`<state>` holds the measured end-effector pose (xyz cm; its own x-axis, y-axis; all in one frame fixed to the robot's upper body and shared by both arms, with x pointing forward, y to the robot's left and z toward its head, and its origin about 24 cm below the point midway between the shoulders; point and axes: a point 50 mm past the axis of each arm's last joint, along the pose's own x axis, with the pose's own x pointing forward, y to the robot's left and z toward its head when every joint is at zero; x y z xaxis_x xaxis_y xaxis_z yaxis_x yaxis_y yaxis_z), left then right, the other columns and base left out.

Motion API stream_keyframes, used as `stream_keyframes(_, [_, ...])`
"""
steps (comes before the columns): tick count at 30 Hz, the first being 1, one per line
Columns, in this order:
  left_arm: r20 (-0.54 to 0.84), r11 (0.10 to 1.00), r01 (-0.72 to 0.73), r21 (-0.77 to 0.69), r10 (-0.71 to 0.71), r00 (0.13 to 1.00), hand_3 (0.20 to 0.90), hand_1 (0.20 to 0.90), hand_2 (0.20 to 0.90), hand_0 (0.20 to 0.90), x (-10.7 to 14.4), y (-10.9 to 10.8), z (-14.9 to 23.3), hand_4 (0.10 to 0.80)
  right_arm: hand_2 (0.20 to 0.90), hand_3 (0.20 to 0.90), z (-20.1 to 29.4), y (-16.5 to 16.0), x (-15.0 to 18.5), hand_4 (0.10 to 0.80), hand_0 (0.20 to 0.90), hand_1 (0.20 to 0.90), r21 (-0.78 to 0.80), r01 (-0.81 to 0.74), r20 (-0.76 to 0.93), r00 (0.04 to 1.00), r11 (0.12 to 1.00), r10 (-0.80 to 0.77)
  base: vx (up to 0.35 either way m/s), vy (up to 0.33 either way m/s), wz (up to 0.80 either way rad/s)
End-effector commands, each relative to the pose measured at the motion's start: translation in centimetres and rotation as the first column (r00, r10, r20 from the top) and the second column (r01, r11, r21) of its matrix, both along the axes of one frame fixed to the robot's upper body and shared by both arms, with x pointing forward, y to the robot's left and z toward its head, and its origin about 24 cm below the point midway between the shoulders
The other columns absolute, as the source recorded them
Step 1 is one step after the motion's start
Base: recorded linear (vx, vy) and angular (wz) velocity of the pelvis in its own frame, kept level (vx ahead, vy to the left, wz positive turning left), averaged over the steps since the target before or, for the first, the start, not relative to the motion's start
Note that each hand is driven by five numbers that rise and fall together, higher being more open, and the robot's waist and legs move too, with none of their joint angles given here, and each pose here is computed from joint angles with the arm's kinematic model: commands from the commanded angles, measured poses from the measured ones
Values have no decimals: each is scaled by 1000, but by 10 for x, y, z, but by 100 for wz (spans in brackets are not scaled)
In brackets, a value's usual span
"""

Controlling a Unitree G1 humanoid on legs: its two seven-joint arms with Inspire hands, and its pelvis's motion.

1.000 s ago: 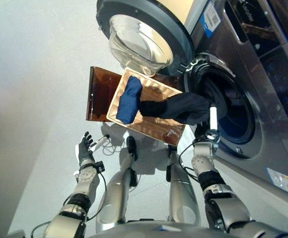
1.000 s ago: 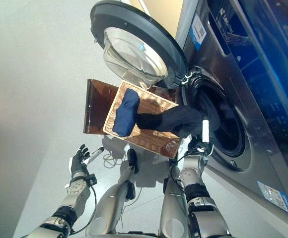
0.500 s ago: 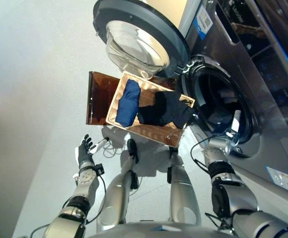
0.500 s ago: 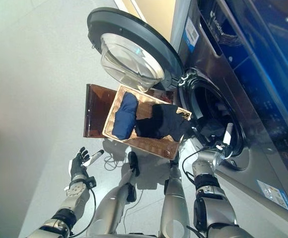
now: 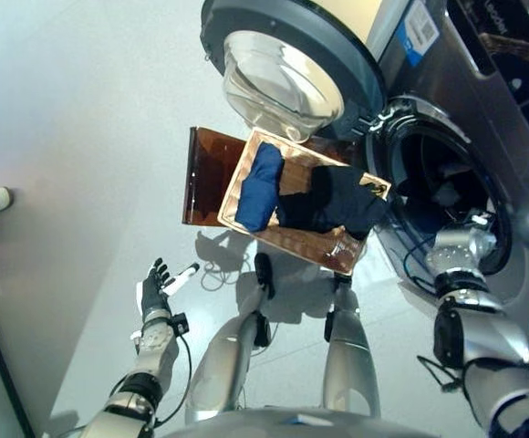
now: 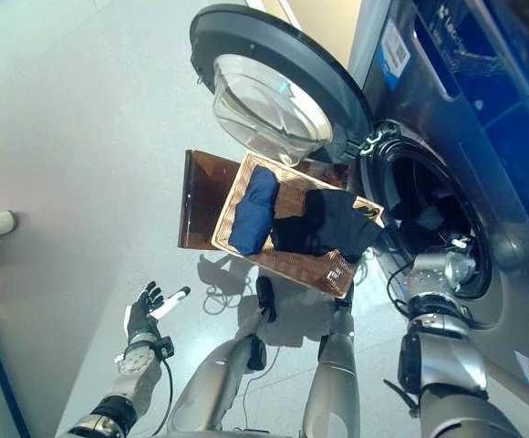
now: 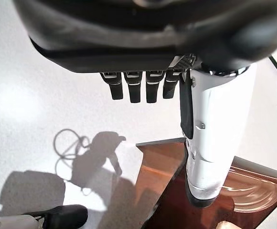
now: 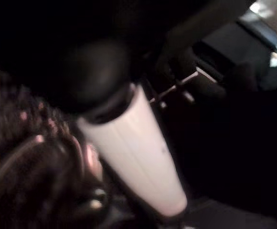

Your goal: Pick up the clothes and place them into the washing machine

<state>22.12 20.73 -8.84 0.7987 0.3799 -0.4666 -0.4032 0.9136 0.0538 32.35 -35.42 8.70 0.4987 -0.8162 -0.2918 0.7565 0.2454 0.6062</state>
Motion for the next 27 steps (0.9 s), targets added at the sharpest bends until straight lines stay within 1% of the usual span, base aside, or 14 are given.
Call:
stream_keyframes(1, [67, 998, -16, 53, 12, 998, 900, 900, 900, 900, 0, 16, 9, 800, 200, 200, 165, -47, -6, 300, 200, 200, -368, 191, 343, 938, 910, -59, 0, 0, 0])
stream_keyframes(6, [102, 1000, 17, 20, -19, 995, 900, 900, 900, 900, 3, 7, 13, 800, 200, 200, 192, -39, -4, 300, 200, 200, -326, 225, 445, 894, 918, -61, 2, -2, -1])
stream_keyframes(9, [119, 1000, 29, 0, -29, 992, 900, 900, 900, 900, 5, 2, 14, 800, 200, 200, 202, -41, -6, 300, 200, 200, -260, 256, 500, 860, 931, -97, 27, -3, 0])
stream_keyframes(14, [153, 998, 54, -29, -49, 987, 900, 900, 900, 900, 8, -7, 19, 800, 200, 200, 213, -48, -12, 300, 200, 200, -184, 296, 534, 831, 937, -157, 9, -1, 0])
stream_keyframes(17, [173, 997, 65, -38, -58, 983, 900, 900, 900, 900, 11, -10, 22, 800, 200, 200, 218, -51, -15, 300, 200, 200, -188, 306, 534, 829, 933, -164, -2, -2, 3])
stream_keyframes(20, [191, 997, 62, -42, -53, 980, 900, 900, 900, 900, 14, -11, 25, 800, 200, 200, 218, -53, -15, 300, 200, 200, -206, 304, 505, 847, 930, -165, 2, 1, 2])
stream_keyframes(27, [220, 998, 47, -43, -36, 975, 900, 900, 900, 900, 18, -8, 31, 800, 200, 200, 207, -55, -13, 300, 200, 200, -213, 287, 469, 869, 934, -161, 0, 0, 0])
